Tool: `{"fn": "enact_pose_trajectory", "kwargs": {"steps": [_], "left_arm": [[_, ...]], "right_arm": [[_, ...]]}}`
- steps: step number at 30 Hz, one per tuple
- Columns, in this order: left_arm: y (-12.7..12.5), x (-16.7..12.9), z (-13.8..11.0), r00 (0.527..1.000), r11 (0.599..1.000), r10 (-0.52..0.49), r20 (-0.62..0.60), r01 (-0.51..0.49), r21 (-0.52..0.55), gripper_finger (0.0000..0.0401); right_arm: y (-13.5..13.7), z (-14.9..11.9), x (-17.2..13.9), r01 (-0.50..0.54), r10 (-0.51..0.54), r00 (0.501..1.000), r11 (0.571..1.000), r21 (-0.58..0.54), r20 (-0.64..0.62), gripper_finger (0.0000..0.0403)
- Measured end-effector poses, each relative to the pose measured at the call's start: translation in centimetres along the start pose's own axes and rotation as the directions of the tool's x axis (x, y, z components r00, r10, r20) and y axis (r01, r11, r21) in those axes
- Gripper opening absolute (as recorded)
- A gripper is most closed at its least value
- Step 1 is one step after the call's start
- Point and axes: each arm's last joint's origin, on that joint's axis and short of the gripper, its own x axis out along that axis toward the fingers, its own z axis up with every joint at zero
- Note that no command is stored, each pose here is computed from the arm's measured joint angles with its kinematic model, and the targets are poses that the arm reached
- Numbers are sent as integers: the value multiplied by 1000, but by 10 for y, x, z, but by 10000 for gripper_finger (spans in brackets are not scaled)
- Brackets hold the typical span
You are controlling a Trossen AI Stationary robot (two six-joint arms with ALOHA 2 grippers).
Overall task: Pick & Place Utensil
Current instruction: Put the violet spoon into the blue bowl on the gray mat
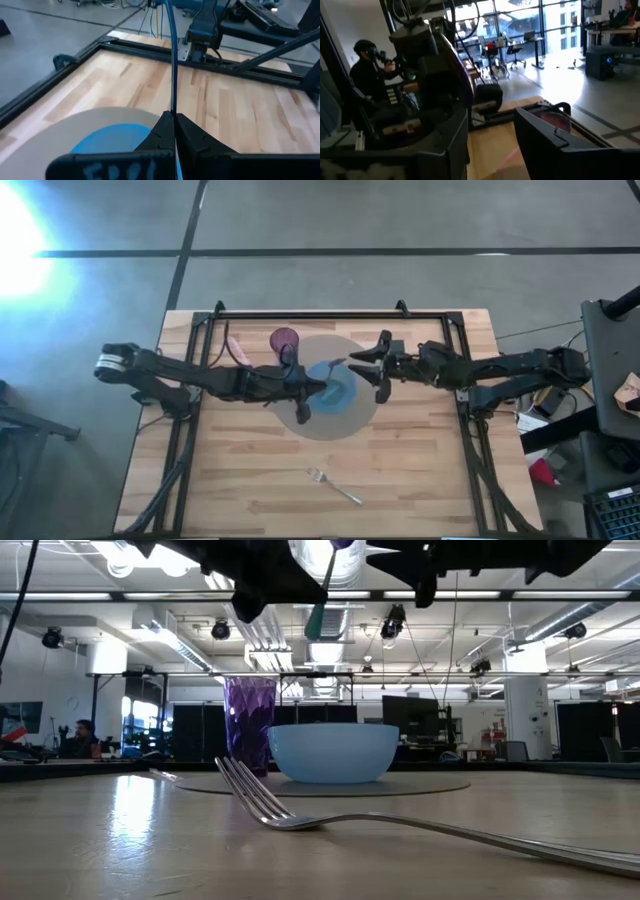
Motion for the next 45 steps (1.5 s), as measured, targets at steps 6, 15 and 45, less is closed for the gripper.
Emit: {"fn": "enact_pose_trajectory", "kwargs": {"steps": [6, 15, 45], "left_arm": [[0, -4, -4, 993, 999, -36, -111, 32, -39, 0], [-2, -16, 18, 957, 996, -35, -289, 10, -88, 0], [-11, -42, 21, 767, 894, -210, -607, -100, -437, 0]], "right_arm": [[1, 12, -23, 9, -9, 997, 1000, -4, -75, 169], [2, 23, -53, 23, -24, 990, 1000, -6, -141, 160], [34, 79, -6, -200, -18, 743, 948, -247, -669, 164]]}}
